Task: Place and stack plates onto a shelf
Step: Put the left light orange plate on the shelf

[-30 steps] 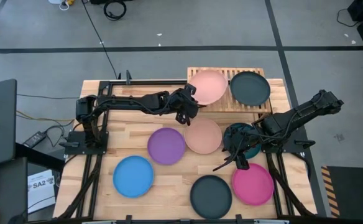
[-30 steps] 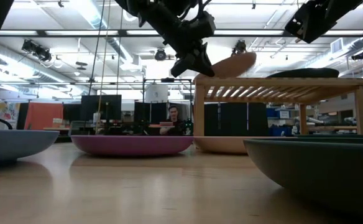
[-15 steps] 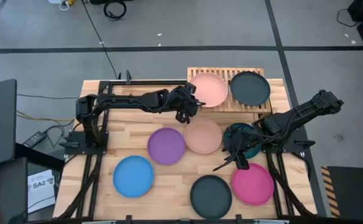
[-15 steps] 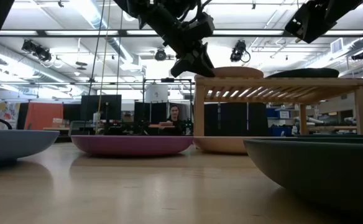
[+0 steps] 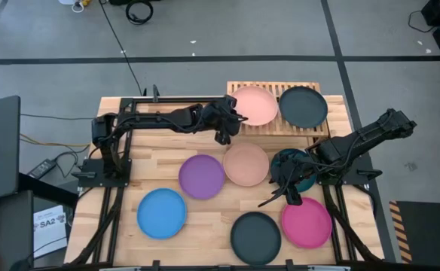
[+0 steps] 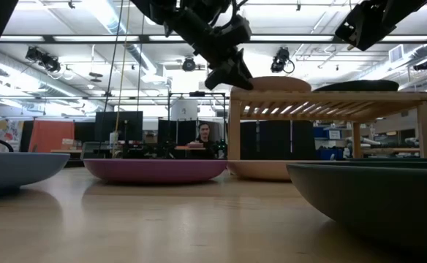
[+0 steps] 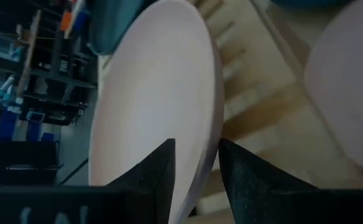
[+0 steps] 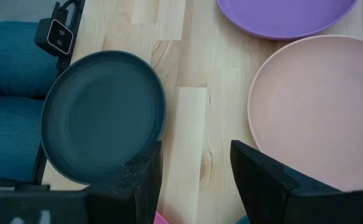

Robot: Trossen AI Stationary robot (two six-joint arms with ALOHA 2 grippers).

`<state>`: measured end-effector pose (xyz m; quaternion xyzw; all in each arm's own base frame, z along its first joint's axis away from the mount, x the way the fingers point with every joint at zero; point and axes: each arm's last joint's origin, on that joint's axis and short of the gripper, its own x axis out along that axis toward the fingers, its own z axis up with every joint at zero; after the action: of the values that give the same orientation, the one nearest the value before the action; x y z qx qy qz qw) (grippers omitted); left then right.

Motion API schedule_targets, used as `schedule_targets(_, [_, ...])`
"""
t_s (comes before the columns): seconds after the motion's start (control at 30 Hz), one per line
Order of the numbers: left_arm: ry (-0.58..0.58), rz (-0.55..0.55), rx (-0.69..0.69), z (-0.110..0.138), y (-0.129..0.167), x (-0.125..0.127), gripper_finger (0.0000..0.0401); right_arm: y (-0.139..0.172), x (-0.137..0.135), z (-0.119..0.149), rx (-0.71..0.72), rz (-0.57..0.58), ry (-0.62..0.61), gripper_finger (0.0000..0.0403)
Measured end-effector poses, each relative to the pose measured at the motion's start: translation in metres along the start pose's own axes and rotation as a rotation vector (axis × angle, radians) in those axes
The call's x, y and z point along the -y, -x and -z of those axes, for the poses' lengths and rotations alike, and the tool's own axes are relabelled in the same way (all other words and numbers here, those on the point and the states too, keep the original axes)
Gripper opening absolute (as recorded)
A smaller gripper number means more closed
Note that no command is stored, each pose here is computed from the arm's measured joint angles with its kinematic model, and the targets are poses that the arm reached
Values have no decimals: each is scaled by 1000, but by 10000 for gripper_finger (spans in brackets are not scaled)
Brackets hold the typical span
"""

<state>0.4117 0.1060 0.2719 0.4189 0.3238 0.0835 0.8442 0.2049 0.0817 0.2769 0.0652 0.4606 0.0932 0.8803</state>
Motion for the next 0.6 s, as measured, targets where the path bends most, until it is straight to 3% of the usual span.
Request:
schedule_targets(0.17, [64,-26,19,-1,0,-3,131,0,0,0,0,0,0,193])
schedule_targets(0.6, [61,-17,11,-3,1,-1,131,0,0,0,0,0,-1,193])
